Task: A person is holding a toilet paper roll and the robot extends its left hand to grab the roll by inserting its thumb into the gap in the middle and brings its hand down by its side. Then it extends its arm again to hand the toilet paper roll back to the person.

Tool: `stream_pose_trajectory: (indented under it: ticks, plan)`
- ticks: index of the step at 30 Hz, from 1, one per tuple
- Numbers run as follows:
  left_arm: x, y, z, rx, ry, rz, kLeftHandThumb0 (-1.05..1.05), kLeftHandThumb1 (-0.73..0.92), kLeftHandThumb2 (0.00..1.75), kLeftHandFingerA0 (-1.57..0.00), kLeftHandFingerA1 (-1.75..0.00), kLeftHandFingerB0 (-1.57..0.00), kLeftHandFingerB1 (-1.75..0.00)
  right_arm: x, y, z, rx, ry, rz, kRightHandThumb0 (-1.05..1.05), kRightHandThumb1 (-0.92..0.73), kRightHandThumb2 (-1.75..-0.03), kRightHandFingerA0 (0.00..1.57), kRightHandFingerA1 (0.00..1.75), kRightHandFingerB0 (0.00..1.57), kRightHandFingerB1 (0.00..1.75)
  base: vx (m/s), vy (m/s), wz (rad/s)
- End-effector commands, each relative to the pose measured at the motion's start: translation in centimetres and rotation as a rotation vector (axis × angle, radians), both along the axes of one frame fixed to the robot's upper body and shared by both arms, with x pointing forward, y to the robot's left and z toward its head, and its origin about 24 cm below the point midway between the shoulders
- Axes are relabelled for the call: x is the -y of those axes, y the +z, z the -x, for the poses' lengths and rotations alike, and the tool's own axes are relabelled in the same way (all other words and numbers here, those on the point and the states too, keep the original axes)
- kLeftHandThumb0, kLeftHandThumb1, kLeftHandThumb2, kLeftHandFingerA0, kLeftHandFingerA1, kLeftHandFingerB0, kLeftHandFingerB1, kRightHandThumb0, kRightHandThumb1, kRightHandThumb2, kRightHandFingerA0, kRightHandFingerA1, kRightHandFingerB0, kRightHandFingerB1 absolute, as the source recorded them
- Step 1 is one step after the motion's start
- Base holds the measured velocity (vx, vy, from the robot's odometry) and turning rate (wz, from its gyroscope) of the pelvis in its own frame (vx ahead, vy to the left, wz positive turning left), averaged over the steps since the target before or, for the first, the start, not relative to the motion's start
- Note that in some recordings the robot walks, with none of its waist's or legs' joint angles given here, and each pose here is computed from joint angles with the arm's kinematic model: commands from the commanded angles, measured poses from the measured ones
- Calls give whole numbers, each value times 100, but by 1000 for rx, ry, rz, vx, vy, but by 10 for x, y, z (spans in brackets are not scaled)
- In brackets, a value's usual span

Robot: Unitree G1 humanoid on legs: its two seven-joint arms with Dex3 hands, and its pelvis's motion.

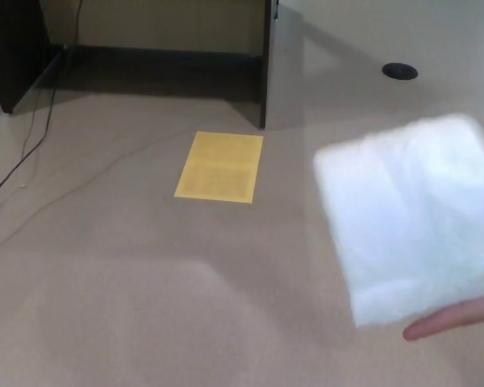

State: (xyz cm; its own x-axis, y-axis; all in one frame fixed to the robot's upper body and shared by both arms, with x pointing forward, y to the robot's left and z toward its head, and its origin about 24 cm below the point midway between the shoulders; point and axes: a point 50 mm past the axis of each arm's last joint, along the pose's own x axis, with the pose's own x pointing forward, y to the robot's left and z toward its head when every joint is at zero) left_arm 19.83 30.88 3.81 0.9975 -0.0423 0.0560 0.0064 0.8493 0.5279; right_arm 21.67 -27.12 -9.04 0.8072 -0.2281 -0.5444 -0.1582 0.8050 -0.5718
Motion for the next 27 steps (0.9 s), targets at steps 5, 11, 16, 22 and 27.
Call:
stream_pose_trajectory:
  ticks: [5, 11, 16, 22, 27]
  plan:
    - [100, 162, -43, 481, -439, -78, -52, 37, 65, -11, -38, -7, -22, 5, 9, -8, 48, -9, 7, -32, -58, -58, 63, 48, 32, 31, 0, 0, 0]
    - [142, 192, -42, 548, -569, -70, -52, 35, 65, -9, -38, -7, -21, 5, 10, -11, 51, -5, 14, -34, -58, -58, 61, 47, 31, 31, 0, 0, 0]
    - [174, 204, -51, 550, -635, -80, -55, 35, 62, -9, -34, -9, -23, 5, 12, -15, 64, -12, 14, -33, -57, -58, 65, 46, 32, 31, 0, 0, 0]
    - [204, 202, -65, 576, -693, -133, -58, 37, 66, -8, -36, -7, -28, 0, 6, -8, 52, -19, 1, -32, -57, -58, 65, 48, 33, 32, 0, 0, 0]
    - [226, 201, -69, 560, -725, -144, -53, 36, 74, -4, -39, -2, -22, -4, 1, -3, 37, -7, 1, -34, -58, -58, 62, 48, 32, 31, 0, 0, 0]
